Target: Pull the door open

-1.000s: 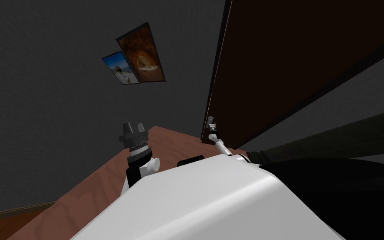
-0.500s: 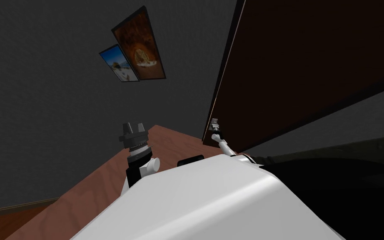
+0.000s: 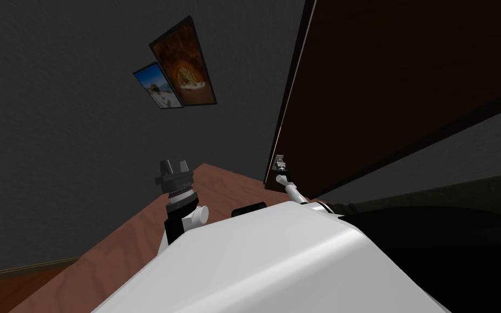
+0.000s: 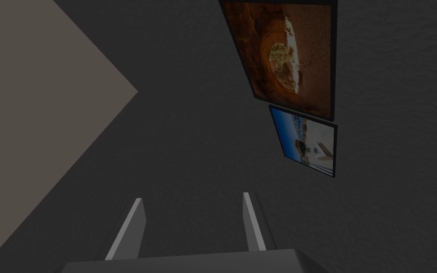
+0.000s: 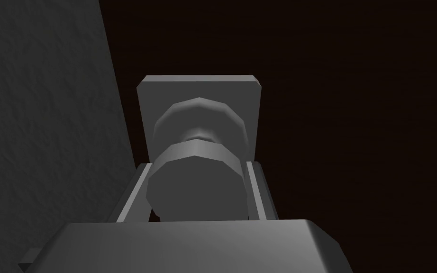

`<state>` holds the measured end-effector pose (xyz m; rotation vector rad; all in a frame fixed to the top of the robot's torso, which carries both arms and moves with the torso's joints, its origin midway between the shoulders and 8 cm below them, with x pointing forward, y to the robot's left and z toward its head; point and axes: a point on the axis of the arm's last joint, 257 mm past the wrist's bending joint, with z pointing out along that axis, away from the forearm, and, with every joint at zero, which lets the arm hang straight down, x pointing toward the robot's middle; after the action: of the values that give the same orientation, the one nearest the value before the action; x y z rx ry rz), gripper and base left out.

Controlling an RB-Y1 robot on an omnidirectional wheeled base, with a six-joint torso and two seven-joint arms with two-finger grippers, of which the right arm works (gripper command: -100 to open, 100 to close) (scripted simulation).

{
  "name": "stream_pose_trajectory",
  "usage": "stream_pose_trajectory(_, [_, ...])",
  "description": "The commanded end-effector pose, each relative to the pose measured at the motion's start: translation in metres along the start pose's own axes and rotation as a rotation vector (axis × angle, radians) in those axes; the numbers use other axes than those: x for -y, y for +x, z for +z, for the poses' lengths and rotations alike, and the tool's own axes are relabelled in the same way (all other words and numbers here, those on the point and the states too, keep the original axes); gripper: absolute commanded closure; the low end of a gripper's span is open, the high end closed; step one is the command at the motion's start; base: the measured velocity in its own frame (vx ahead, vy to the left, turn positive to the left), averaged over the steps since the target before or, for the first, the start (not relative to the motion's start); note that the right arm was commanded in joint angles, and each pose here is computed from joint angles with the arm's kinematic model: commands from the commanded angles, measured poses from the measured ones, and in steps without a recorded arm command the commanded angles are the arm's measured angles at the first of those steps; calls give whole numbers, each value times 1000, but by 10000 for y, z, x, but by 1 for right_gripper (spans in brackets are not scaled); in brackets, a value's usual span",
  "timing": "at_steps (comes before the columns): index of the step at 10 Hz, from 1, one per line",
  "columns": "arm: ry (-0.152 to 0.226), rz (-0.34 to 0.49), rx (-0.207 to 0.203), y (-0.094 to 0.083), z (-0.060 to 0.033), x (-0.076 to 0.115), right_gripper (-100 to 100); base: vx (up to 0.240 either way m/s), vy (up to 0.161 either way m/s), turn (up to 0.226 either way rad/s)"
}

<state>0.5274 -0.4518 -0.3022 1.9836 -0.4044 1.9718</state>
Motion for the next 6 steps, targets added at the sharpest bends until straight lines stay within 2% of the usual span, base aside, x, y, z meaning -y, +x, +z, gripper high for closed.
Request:
stream_pose_trajectory(1, [16,3,-2,15,-1,23,100,-142,-24,122])
stream_pose_trajectory(4, [48,10,-4,40,-6,72,100,-246,-59,154])
stream_pose_trajectory(6, [74,16,-4,53,-15,112,100,-259,-24,143])
